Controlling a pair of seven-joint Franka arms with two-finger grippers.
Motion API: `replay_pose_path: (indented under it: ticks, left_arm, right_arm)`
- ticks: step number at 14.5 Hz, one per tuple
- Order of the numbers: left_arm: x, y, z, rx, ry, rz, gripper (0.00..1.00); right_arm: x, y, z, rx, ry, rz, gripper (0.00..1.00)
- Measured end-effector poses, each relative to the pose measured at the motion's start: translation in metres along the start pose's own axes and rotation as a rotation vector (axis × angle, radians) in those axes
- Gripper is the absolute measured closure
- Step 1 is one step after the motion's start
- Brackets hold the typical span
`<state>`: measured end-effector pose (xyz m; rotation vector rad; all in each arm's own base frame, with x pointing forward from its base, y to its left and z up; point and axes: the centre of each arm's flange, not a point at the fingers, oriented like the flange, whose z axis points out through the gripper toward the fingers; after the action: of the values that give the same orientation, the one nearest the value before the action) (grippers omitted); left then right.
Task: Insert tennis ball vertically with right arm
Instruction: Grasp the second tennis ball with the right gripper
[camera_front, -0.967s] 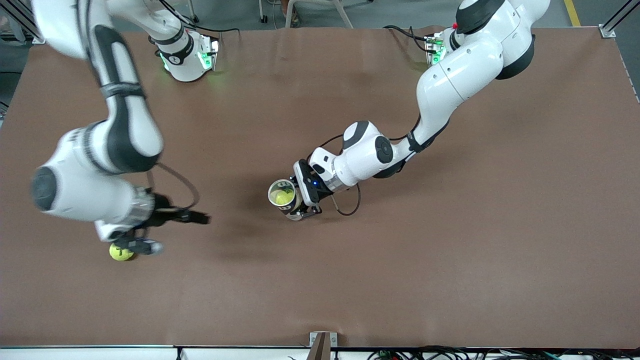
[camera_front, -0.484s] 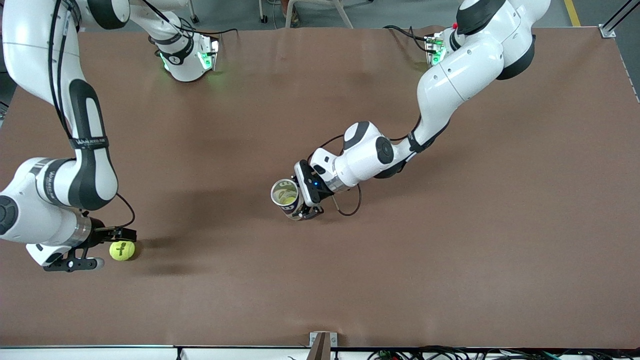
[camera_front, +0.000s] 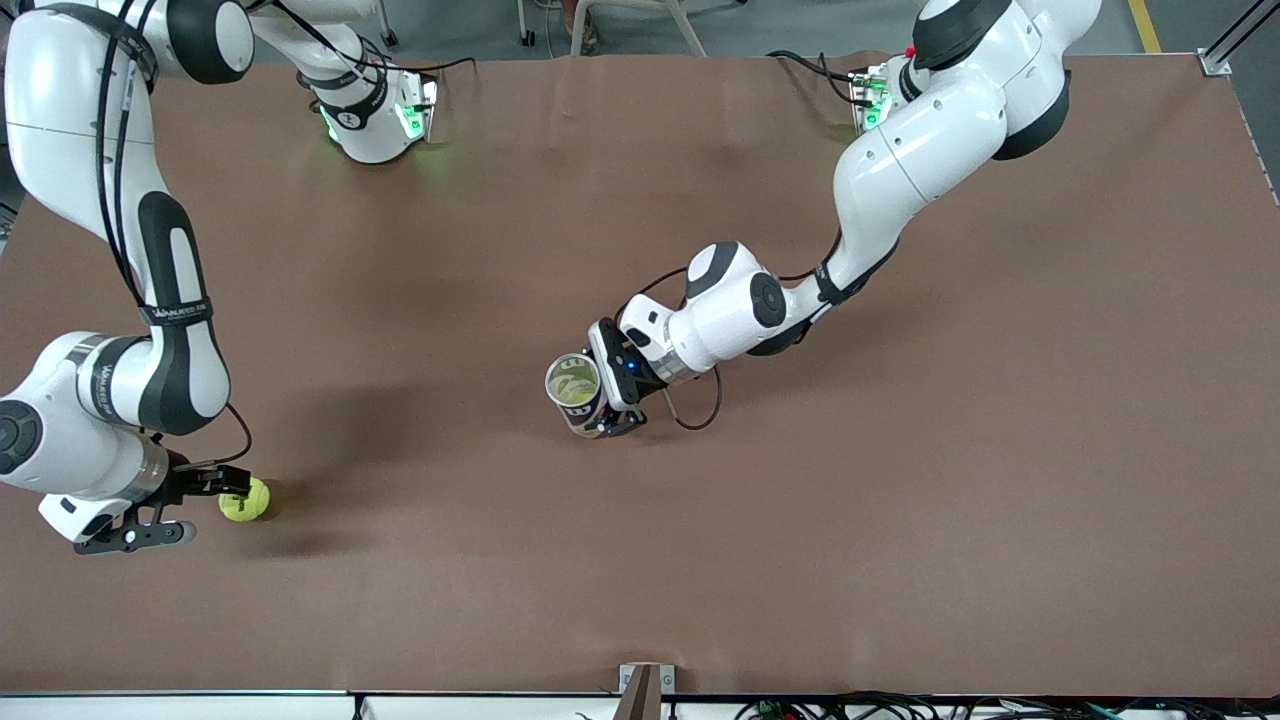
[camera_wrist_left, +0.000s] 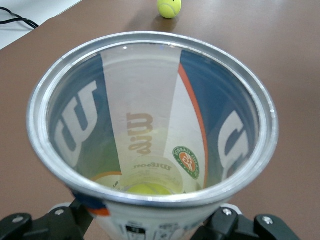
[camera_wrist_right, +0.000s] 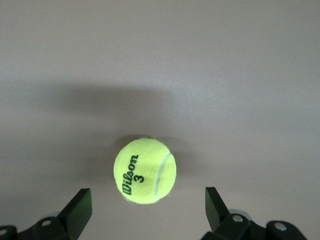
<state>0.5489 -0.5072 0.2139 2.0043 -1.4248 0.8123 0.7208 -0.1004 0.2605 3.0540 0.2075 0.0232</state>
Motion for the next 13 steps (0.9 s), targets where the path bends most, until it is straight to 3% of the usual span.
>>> replay_pose_path:
  ticks: [7,12,13]
  left_arm:
    - [-0.002,-0.002,-0.002,0.000,0.000,-0.006,0.13]
    - [-0.002,-0.003,-0.002,0.000,0.000,-0.006,0.13]
    - [-0.002,-0.003,-0.002,0.000,0.000,-0.006,0.13]
  right_arm:
    - [-0.004,-0.005,0.042,0.007,-0.049,-0.006,0.00]
    - [0.000,-0.005,0.053,-0.001,-0.036,-0.009,0.04]
    - [0.001,-0.005,0.054,-0.002,-0.035,-0.009,0.11]
